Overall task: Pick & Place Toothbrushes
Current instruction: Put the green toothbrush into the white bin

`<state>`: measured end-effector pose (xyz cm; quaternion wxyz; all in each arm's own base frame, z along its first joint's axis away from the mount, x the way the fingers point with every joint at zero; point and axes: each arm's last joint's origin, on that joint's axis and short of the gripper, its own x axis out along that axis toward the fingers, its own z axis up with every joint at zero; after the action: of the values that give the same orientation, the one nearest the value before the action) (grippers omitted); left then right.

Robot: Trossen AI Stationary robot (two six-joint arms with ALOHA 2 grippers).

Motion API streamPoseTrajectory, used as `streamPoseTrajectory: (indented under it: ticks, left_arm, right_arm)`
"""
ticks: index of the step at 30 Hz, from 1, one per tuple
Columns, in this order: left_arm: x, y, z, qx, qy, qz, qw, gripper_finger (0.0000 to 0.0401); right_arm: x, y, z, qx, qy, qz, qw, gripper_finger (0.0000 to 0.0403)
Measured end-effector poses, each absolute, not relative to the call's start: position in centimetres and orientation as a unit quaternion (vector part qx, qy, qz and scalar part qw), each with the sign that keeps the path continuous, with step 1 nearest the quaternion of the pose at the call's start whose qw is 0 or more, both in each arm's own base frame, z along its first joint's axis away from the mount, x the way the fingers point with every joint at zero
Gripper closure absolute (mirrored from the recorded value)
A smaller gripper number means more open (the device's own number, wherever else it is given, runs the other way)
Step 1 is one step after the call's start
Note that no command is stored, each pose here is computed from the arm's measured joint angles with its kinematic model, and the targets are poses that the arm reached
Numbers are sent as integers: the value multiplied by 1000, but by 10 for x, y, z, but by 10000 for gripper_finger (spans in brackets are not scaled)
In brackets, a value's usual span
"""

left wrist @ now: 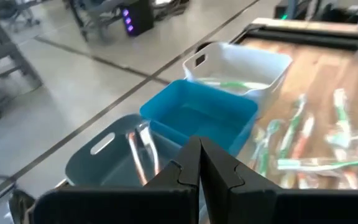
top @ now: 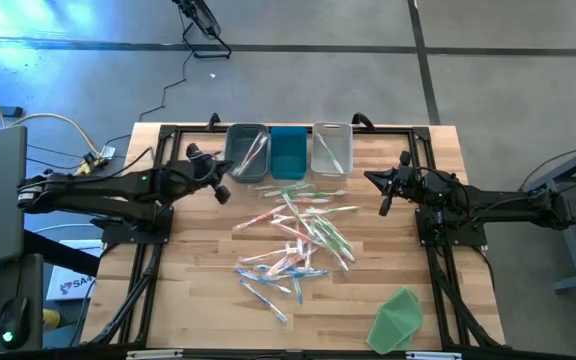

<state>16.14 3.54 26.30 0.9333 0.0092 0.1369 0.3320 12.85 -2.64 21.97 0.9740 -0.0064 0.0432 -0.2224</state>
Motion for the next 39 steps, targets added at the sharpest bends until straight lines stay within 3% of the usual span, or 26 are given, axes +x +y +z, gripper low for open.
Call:
streamPoseTrajectory:
  ticks: [8,13,25,32,39]
  left_arm:
    - [143,30,255,24,79,270,959,401]
    - [137,29,247,25,73,267,961,401]
    - [139,23,240,35,52,167,984,401]
    - [135,23,243,64,45,158,984,401]
    - [122,21,241,65,61,158,983,401]
  right_arm:
    - [129,-26,219,-7,45,-222,974,401]
    - [129,-26,220,-6,41,-222,974,401]
    - [129,-26,230,-14,-6,-223,975,401]
    - [128,-27,235,-4,-33,-242,970,401]
    - [136,-29,227,1,-4,-248,969,401]
